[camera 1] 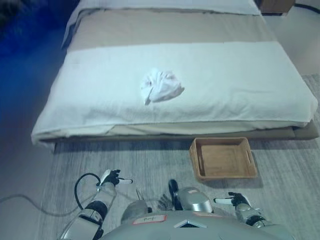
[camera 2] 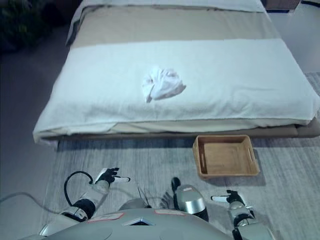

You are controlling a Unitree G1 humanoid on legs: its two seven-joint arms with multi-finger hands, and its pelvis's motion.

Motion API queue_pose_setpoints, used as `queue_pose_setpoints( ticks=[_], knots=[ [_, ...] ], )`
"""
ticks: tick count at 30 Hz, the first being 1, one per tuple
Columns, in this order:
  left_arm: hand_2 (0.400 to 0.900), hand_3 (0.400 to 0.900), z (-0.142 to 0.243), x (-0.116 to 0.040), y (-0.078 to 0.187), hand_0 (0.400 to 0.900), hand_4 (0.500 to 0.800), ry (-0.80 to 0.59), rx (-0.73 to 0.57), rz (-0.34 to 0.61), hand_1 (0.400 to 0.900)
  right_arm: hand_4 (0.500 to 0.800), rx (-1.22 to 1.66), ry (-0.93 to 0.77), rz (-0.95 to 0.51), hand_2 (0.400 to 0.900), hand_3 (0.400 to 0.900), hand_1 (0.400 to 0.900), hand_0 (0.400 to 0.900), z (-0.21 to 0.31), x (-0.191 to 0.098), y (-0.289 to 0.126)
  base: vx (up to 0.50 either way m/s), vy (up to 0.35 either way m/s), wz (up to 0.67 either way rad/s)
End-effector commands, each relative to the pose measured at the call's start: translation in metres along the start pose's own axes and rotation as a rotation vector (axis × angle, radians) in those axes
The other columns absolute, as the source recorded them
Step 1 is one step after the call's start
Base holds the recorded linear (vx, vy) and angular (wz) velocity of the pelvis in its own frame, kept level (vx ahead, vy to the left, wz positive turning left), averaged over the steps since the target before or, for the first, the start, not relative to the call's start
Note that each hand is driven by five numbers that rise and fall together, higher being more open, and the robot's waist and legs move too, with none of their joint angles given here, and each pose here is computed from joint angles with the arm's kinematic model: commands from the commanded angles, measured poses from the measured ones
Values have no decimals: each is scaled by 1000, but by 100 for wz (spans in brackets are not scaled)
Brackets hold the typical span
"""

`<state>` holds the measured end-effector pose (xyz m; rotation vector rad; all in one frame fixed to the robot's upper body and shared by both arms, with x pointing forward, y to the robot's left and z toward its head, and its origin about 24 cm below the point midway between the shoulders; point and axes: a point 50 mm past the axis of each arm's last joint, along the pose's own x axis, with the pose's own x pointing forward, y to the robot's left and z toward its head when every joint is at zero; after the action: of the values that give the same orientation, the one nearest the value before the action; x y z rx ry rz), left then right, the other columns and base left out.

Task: Put the clothes on the bed into the basket.

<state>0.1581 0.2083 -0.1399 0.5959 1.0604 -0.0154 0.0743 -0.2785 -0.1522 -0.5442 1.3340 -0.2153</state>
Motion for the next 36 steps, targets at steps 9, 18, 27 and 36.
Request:
queue_pose_setpoints(
  ticks=[9, 18, 27, 36],
  knots=[
    [900, 900, 8, 2, 57, 900, 800, -58, -4, 213, 900, 800, 57, -205, -140, 900, 900, 900, 900, 67, 0, -38, 595, -1, -29],
    [900, 900, -12, 3, 57, 900, 800, 20, 22, 221, 900, 800, -87, -375, -165, 900, 900, 900, 900, 106, -10, -40, 613, 239, -56],
    [900, 900, 66, 0, 76, 900, 800, -236, 40, 322, 900, 800, -349, -767, -365, 900, 900, 900, 900, 210, -58, -67, 352, 56, 29],
    [900, 900, 32, 2, 61, 900, 800, -129, 65, 271, 900, 800, -418, -684, -386, 900, 900, 900, 900, 191, -45, -64, 290, -103, 60]
  ],
)
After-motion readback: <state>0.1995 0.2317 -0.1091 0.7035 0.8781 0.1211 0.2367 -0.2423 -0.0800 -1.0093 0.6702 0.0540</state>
